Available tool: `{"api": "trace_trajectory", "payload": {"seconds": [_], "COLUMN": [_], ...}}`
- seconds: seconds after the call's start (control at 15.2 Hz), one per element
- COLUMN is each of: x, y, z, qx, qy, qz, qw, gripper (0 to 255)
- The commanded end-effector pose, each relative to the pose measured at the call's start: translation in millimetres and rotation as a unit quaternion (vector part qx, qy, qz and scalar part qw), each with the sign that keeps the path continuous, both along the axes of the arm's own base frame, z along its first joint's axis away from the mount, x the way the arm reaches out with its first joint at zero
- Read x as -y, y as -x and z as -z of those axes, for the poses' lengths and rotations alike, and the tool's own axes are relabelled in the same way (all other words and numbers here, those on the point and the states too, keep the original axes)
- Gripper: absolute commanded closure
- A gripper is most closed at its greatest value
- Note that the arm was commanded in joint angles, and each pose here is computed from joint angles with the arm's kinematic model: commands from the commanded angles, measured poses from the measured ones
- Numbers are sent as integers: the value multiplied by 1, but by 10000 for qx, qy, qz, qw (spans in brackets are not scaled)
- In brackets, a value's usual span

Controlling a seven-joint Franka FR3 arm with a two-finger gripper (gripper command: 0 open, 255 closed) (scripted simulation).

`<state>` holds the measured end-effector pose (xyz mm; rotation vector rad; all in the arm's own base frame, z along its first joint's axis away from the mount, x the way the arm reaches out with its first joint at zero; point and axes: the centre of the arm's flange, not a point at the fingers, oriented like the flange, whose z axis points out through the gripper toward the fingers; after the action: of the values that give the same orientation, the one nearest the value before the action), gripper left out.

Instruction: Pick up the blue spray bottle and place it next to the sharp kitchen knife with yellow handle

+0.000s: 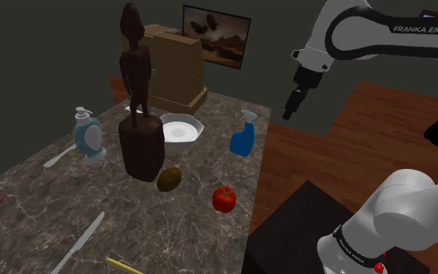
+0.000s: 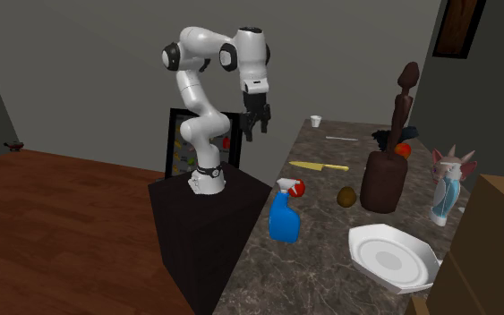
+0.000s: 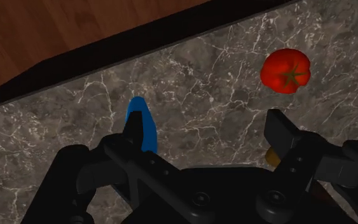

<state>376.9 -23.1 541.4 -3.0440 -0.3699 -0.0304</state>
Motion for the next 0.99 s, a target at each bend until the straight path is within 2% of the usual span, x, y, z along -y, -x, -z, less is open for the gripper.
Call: {"api": "trace_trajectory", "payload": {"seconds": [0.0, 0.73, 0.92], "x": [4, 19, 19], "y": [-24, -153, -163], "z": [11, 78, 93], "qx": [-7, -60, -64], "qy": [59, 360, 382], "qz": [-133, -833, -885], "qw": [9999, 9959, 9953], "gripper": [0, 0, 0]}}
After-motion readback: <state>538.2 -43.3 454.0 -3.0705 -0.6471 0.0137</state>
